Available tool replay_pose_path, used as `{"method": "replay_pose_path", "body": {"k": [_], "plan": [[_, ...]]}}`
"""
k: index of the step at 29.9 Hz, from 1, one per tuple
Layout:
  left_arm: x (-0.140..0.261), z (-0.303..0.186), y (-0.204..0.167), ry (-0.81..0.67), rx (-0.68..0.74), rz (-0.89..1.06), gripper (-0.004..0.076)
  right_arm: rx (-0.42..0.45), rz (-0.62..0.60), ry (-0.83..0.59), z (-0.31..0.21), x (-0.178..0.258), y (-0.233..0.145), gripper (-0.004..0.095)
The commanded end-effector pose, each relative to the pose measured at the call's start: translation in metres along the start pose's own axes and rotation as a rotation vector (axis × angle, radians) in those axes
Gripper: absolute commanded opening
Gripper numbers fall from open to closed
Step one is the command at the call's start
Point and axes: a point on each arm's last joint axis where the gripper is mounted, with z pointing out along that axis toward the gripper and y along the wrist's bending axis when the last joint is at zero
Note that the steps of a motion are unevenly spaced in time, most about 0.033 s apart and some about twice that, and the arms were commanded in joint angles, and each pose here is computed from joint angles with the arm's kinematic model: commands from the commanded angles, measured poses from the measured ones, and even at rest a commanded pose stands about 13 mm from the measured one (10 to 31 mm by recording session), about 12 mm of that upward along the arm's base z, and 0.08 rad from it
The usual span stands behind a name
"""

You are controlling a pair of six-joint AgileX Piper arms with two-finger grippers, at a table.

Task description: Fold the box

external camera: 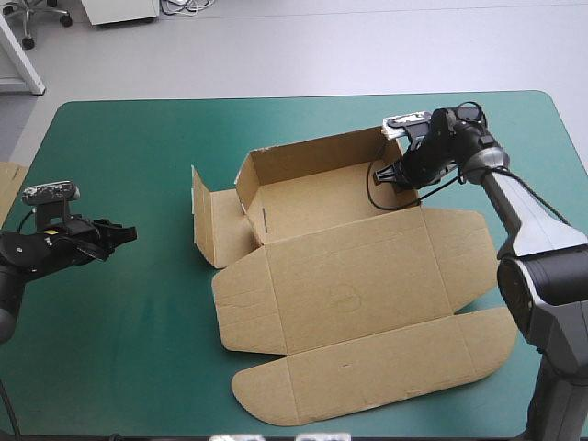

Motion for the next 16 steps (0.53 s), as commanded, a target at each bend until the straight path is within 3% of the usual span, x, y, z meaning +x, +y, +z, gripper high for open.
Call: {"method": "replay_pose_path", "body": {"k": [1, 10, 16], "plan": [[-0.013, -0.009, 0.007, -0.106, 0.013, -0.089, 0.0253, -0.036, 0.013, -0.198, -0.046, -0.015, -0.005, -0.0015], [-0.018, 0.001, 0.027, -0.155, 0.056, -0.2, 0.0245, -0.169, 0.019, -0.346, -0.09, -0.016, -0.014, -0.0015], [-0.017, 0.025, 0.032, -0.125, 0.125, -0.261, 0.0241, -0.195, -0.015, -0.446, -0.132, -0.02, -0.008, -0.0015]]}}
